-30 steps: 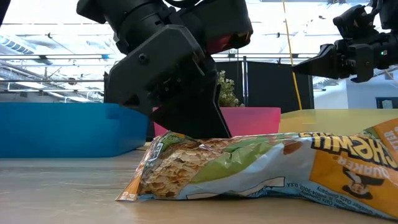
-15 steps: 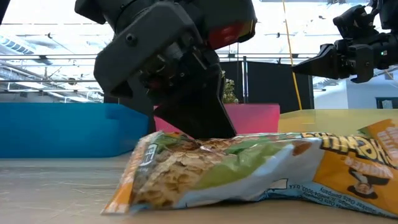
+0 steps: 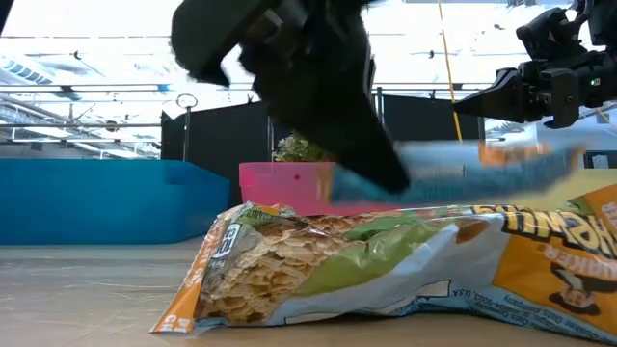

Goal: Pick and place Granola Bars by type
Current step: Put the yellow granola bar into the red bin

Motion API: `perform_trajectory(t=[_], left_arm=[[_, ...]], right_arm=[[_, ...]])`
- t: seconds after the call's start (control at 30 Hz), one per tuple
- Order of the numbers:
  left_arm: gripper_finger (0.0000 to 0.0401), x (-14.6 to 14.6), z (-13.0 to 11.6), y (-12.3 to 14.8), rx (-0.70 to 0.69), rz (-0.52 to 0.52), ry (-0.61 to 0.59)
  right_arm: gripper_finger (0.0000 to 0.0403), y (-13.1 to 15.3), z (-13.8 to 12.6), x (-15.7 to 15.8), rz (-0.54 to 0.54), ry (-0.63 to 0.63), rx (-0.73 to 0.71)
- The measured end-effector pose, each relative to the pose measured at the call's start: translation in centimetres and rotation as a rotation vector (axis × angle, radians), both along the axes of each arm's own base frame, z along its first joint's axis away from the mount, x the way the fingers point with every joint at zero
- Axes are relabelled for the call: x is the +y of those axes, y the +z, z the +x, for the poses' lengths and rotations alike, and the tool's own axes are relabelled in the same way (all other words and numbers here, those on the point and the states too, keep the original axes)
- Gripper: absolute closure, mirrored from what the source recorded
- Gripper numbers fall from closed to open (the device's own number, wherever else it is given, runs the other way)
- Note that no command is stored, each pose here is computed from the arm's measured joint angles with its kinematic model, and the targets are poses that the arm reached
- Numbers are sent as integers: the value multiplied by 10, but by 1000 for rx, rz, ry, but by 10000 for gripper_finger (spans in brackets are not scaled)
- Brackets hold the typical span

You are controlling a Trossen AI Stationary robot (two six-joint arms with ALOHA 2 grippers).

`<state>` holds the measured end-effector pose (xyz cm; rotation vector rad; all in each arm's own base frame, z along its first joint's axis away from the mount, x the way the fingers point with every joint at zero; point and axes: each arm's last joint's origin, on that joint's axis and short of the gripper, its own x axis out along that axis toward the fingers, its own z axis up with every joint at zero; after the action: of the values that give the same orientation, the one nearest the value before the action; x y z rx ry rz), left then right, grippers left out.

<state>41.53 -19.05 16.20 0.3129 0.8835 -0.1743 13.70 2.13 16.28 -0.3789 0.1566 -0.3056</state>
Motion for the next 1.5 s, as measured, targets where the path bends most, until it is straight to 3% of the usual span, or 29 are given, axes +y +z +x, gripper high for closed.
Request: perform_trajectory(t=[0.17, 0.37, 0.53, 0.63, 0.73, 0.83, 1.0, 1.2, 1.33, 1.5], left_arm=[[374, 1, 4, 32, -20, 193, 52], [360, 24, 1, 67, 24, 370, 143], [367, 62, -4, 70, 99, 395, 237], [375, 94, -6, 51, 152, 347, 295], [372, 121, -7, 28, 184, 228, 323], [368, 133, -7, 24, 172, 137, 355], [371, 141, -7, 20, 194, 81, 394], [300, 140, -7, 21, 180, 65, 420], [233, 134, -6, 27, 164, 158, 380], [178, 109, -24, 80, 44, 259, 278]], right_arm=[[403, 0, 0, 0, 0, 0, 2], [403, -1, 0, 0, 5, -1, 5], [403, -2, 0, 0, 1, -1, 18], [403, -3, 0, 0, -2, -1, 27], [403, -4, 0, 0, -4, 0, 36], [403, -4, 0, 0, -7, 0, 36], [403, -3, 0, 0, -10, 1, 29], [403, -3, 0, 0, -8, 0, 28], [403, -3, 0, 0, -7, 2, 28], [403, -4, 0, 0, -10, 4, 40]])
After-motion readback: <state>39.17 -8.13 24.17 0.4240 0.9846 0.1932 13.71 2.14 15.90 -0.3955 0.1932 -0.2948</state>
